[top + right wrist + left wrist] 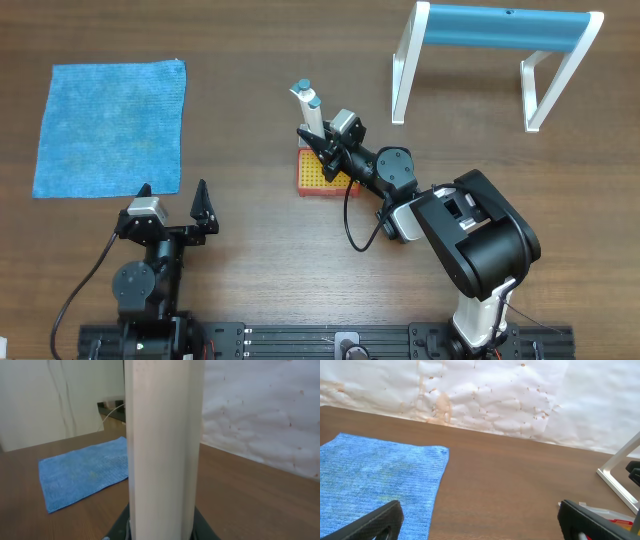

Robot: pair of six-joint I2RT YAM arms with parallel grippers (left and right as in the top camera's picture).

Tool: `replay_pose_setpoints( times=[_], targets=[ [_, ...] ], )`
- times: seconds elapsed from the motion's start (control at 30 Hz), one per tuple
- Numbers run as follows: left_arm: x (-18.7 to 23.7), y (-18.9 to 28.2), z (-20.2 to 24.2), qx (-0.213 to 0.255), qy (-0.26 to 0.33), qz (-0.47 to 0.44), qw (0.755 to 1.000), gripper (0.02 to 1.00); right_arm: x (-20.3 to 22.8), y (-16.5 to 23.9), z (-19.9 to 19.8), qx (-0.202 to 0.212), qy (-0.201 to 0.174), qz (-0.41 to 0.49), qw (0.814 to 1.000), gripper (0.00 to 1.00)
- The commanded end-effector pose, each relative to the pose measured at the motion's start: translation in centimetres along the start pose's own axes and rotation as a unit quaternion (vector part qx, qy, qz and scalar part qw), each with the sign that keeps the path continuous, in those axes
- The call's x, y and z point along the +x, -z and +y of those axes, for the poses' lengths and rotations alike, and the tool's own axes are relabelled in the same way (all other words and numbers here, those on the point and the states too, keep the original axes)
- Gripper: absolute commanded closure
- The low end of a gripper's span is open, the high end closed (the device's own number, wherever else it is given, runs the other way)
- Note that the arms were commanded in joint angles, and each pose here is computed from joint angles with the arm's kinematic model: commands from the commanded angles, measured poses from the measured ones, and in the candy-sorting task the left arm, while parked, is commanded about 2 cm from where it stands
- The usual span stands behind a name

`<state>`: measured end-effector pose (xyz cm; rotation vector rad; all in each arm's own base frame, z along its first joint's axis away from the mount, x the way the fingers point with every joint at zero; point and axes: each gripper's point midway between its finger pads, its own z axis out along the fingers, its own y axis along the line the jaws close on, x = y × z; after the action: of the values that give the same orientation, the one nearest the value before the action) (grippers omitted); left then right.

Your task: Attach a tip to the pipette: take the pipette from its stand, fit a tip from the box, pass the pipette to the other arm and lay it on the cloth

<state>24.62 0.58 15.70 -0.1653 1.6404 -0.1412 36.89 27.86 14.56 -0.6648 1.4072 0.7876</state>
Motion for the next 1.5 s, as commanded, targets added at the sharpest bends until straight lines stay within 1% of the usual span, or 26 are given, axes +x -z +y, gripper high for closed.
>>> replay_pose_setpoints(
  times=[0.03, 0.43, 0.67, 0.93, 1.5],
  targets=[
    [0.1, 0.0, 0.1, -0.003, 0.006, 0.0, 1.0, 0.023, -0.1, -0.5, 0.6, -0.014, -0.005, -0.004, 1.0, 0.919],
    [0.1, 0.0, 0.1, -0.003, 0.006, 0.0, 1.0, 0.023, 0.6, -0.5, 0.7, -0.014, -0.01, 0.006, 1.0, 0.919],
    [0.1, 0.0, 0.1, -0.003, 0.006, 0.0, 1.0, 0.023, 2.7, -0.4, 0.5, -0.012, -0.02, 0.026, 0.999, 0.919],
    [0.1, 0.0, 0.1, -0.003, 0.006, 0.0, 1.0, 0.023, 2.7, -0.4, 0.5, -0.012, -0.02, 0.026, 0.999, 0.919],
    [0.1, 0.0, 0.1, -0.003, 0.006, 0.0, 1.0, 0.023, 5.5, 2.0, 1.4, -0.009, -0.039, 0.066, 0.997, 0.919]
  ],
)
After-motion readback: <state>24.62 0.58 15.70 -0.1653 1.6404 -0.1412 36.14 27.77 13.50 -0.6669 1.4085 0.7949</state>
